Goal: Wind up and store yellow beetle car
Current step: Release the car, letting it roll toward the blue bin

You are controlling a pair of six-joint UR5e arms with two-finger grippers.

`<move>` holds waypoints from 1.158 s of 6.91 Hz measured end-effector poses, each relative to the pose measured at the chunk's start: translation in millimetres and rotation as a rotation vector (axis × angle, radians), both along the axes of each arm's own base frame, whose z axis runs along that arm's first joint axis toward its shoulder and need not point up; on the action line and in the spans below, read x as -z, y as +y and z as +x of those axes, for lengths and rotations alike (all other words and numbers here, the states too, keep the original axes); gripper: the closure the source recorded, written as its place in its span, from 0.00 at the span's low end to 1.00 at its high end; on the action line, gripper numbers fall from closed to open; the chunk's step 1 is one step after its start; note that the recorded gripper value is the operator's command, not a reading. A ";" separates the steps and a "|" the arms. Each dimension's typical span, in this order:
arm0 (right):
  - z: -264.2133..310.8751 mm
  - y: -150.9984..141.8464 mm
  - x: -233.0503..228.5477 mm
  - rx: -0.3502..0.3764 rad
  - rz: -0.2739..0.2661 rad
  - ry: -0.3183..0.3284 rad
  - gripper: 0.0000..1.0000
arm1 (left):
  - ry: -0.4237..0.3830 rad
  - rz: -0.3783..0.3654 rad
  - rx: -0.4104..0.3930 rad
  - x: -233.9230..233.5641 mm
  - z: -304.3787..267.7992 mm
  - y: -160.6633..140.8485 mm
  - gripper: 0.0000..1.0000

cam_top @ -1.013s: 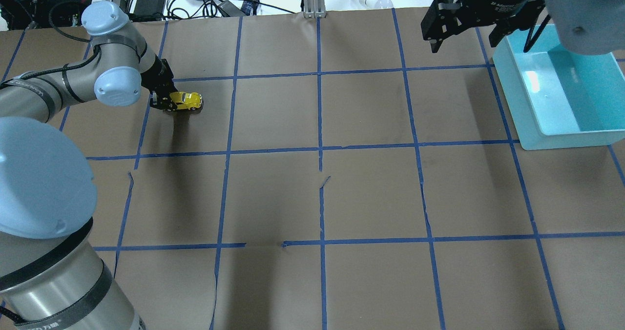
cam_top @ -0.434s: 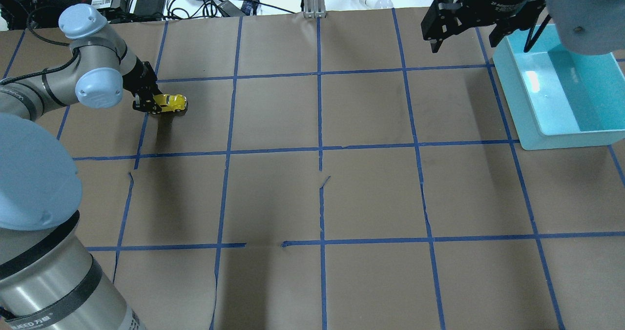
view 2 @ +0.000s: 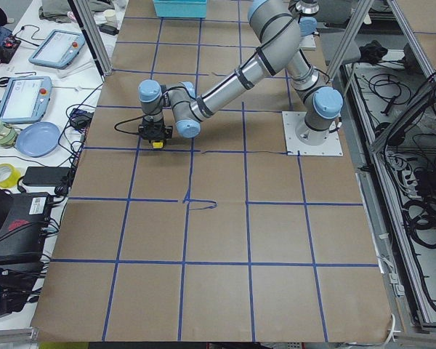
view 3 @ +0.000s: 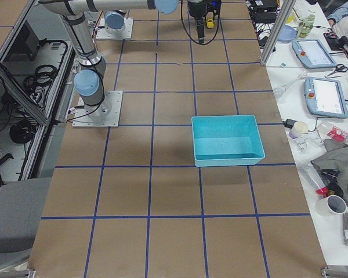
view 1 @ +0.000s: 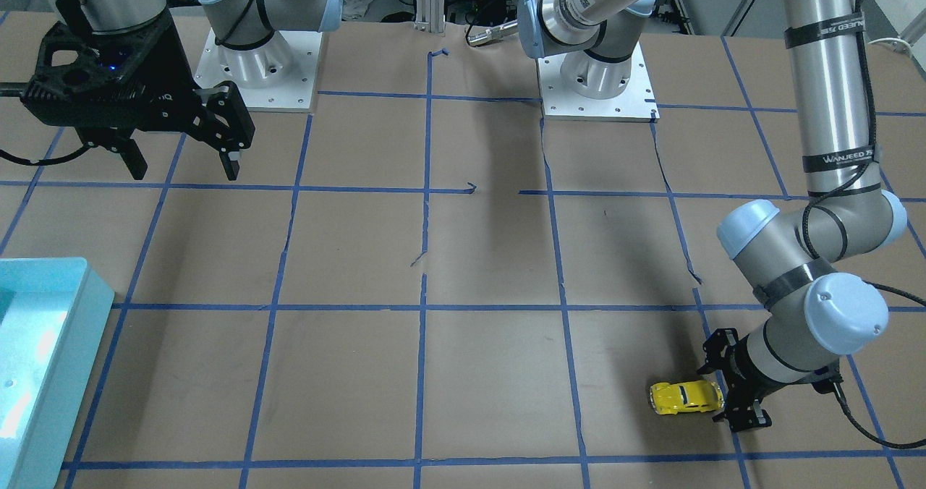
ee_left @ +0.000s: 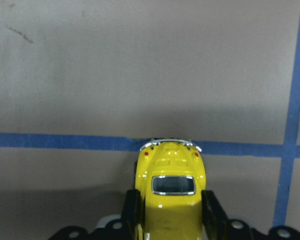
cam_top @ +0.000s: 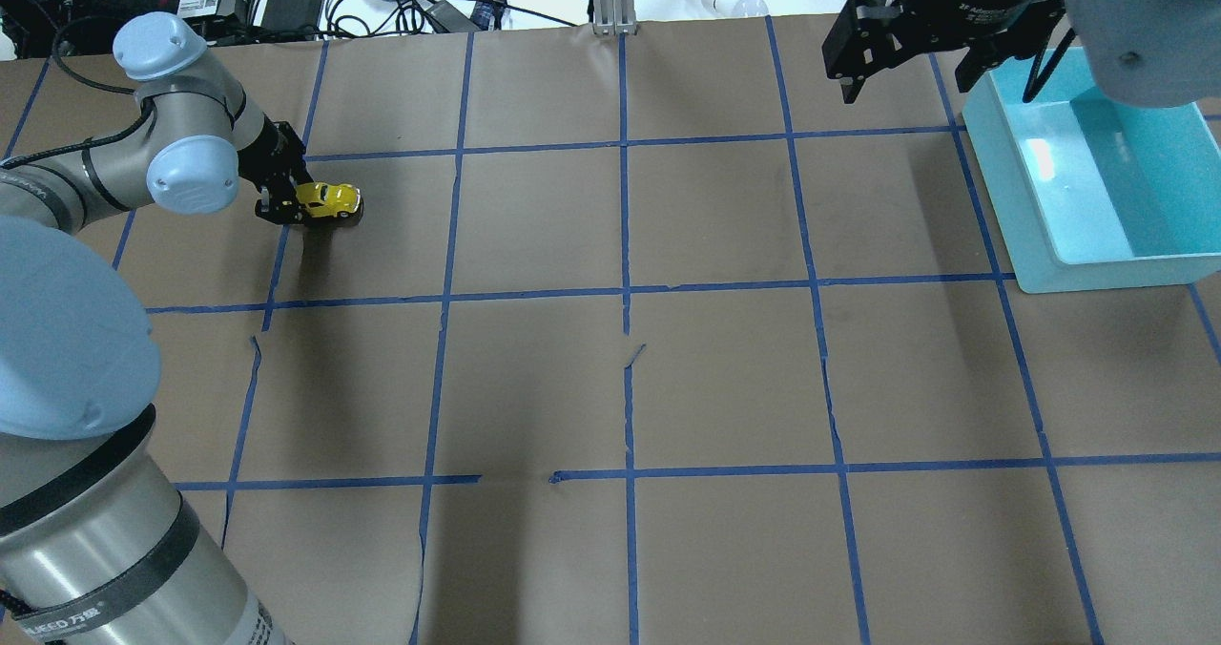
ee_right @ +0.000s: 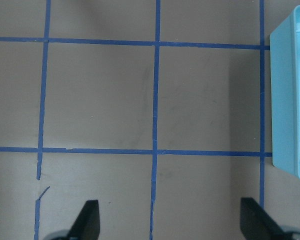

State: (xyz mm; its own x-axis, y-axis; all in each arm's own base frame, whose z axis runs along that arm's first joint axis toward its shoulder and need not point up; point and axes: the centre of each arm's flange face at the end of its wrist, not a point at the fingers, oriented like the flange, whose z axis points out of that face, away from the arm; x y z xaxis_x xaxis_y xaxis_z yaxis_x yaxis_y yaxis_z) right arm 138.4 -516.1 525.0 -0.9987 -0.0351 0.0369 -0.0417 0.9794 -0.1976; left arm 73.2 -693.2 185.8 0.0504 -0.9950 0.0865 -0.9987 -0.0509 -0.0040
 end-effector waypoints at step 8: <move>0.0 0.0 -0.1 0.000 0.000 0.000 0.00 | -0.167 -0.094 0.860 -79.4 -7.8 -10.3 0.00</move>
State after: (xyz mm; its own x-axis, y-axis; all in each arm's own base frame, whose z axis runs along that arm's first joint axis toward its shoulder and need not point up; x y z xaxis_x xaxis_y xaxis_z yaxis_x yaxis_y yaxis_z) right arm 138.4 -516.1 525.1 -0.9987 -0.0351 0.0369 -0.0417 0.9794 -0.1977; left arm 65.3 -703.4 265.2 -0.7338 -0.6705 0.1096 -0.6777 0.7112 -0.1869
